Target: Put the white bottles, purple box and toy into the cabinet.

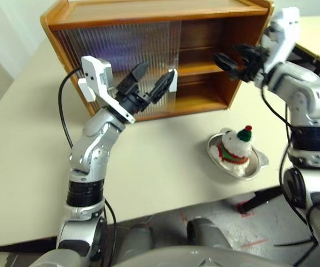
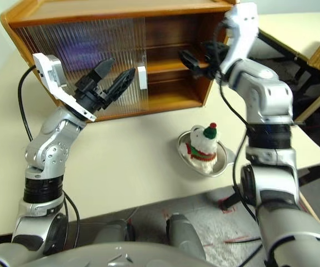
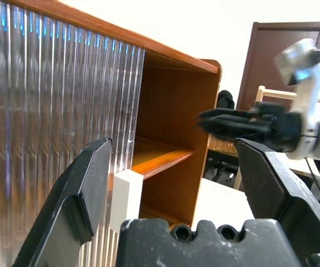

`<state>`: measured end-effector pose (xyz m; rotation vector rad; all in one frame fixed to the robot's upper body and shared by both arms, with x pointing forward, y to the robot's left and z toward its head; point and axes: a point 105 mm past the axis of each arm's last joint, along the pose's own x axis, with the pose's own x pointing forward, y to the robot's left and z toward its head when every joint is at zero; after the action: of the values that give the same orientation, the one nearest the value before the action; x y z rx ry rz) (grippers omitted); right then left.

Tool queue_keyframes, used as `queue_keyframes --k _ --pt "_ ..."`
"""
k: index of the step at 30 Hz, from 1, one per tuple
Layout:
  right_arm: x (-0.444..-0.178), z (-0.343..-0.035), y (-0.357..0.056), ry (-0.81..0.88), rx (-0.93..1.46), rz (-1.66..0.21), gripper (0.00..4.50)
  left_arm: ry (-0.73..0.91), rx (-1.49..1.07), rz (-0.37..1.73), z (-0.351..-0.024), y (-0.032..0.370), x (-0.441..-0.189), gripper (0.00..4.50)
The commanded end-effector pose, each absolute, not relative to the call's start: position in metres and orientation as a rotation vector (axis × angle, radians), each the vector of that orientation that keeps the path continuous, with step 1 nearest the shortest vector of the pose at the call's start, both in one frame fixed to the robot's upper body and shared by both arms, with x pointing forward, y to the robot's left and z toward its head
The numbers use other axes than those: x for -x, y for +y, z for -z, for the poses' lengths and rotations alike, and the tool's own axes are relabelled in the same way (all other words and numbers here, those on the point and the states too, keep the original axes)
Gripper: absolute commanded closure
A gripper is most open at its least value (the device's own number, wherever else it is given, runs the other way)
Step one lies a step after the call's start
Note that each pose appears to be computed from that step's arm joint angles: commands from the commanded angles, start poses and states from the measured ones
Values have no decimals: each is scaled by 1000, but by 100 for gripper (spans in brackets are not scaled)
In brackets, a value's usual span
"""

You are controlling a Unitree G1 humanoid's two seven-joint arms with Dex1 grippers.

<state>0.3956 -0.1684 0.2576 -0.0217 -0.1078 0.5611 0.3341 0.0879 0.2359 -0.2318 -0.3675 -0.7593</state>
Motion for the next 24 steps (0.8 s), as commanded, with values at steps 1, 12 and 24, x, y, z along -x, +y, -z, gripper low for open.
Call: queue_keyframes --k 1,12,24 --pt "-370 -251 -178 -156 -1 -594 3 -362 234 780 -234 83 -336 0" --pt "-284 -173 -201 -109 24 -579 3 -354 248 821 -232 76 -339 0" --pt "-233 -123 -204 -56 -57 -531 3 -353 246 828 -232 76 -339 0"
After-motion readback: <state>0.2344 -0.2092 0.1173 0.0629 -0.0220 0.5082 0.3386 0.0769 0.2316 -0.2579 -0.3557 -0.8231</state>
